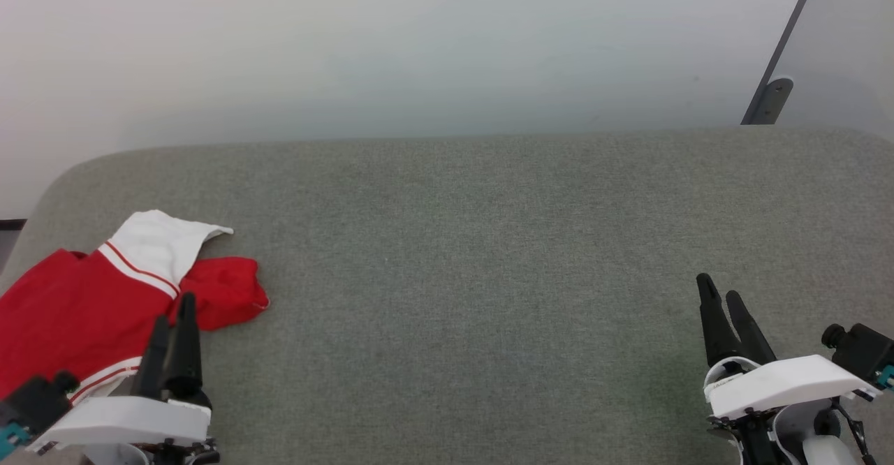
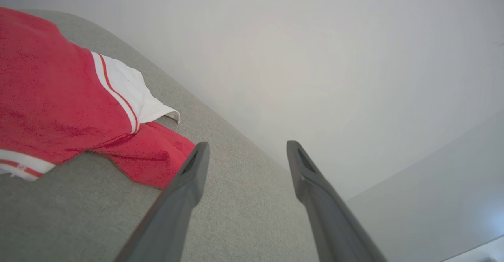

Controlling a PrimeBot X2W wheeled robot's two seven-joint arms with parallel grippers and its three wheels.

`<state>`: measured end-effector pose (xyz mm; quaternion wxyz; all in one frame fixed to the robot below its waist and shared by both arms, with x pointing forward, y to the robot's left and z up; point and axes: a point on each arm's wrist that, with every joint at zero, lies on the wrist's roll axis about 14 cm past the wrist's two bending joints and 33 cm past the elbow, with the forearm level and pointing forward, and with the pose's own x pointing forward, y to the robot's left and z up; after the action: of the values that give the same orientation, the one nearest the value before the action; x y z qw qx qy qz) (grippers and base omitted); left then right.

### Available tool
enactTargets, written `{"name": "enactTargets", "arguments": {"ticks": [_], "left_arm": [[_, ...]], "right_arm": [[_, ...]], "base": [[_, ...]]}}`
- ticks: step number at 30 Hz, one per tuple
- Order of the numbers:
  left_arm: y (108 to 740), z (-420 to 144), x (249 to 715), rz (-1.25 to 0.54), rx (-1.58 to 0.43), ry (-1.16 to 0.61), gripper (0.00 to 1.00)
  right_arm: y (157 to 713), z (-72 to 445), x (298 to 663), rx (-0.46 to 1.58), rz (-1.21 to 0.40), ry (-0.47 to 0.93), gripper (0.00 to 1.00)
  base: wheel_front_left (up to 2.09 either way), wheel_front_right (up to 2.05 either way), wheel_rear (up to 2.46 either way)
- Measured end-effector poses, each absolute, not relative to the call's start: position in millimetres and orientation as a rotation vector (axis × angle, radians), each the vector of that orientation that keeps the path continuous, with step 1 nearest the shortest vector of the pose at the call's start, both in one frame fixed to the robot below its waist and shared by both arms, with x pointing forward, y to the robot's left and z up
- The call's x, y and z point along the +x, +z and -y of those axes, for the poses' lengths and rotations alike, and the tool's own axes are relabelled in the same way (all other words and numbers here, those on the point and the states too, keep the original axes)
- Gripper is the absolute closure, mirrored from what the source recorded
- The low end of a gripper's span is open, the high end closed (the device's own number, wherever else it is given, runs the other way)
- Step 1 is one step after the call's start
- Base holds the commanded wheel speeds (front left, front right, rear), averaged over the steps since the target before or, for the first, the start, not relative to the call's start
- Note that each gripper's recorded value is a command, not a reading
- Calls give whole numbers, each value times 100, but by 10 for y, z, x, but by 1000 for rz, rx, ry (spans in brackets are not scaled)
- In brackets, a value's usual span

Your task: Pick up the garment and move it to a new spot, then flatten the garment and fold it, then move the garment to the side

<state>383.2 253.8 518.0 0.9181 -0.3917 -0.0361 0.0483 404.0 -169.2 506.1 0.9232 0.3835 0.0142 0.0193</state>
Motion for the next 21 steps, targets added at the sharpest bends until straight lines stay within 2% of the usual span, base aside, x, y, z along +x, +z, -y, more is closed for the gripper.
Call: {"name": "enactTargets", "arguments": {"ticks": [21], "left_arm": [[5401,-2566,3867,129,-432,59,0]], "right_arm": [[5178,1646,4110,419,28,80,0]], "base": [[0,0,0]]}}
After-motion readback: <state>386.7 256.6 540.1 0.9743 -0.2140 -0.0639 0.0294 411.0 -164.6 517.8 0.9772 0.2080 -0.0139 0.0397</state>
